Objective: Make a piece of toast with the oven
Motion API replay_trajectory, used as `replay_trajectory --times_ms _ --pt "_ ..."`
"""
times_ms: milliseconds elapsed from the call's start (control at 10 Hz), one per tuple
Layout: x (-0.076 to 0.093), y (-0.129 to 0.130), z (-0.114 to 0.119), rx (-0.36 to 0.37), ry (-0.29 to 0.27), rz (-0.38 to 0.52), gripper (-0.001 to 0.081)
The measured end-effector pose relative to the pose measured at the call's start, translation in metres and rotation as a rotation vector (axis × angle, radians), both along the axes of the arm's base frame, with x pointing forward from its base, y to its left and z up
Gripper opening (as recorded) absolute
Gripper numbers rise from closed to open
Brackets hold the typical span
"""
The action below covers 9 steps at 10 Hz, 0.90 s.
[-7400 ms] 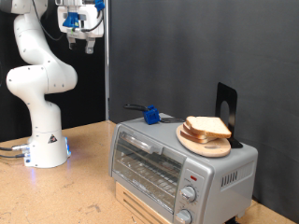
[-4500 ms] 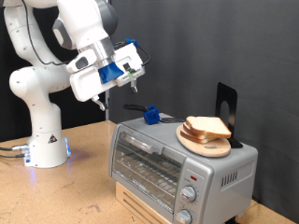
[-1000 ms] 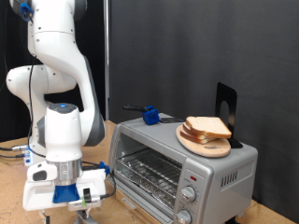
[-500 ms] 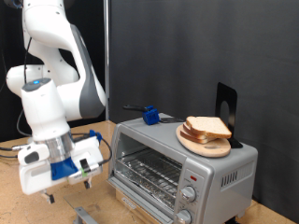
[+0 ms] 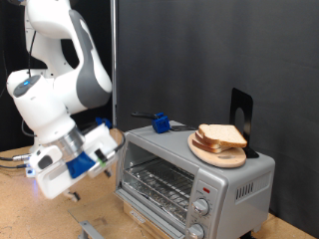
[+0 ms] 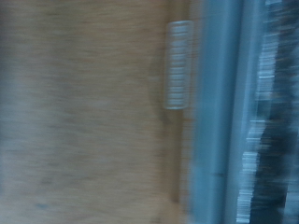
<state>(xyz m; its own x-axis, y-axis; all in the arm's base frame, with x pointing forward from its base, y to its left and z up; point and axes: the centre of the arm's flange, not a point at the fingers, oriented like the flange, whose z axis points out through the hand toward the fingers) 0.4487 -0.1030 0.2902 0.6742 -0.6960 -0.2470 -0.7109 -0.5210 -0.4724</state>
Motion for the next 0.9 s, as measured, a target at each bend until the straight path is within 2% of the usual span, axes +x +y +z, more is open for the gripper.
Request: replay_trajectory --times_ms 200,400,700,800,900 --pt "-0.004 0.017 0.029 0.12 -0.027 0.052 0.0808" --pt "-0.01 0.03 0.058 0.183 -0.042 0.098 0.0808" --pt "-0.021 0.042 0.096 0.198 -0.061 0.096 0.0808" --pt "-0.021 0.042 0.094 0.199 -0.058 0.097 0.0808" --pt "-0.021 0.047 0.096 0.239 -0.081 0.126 0.0808"
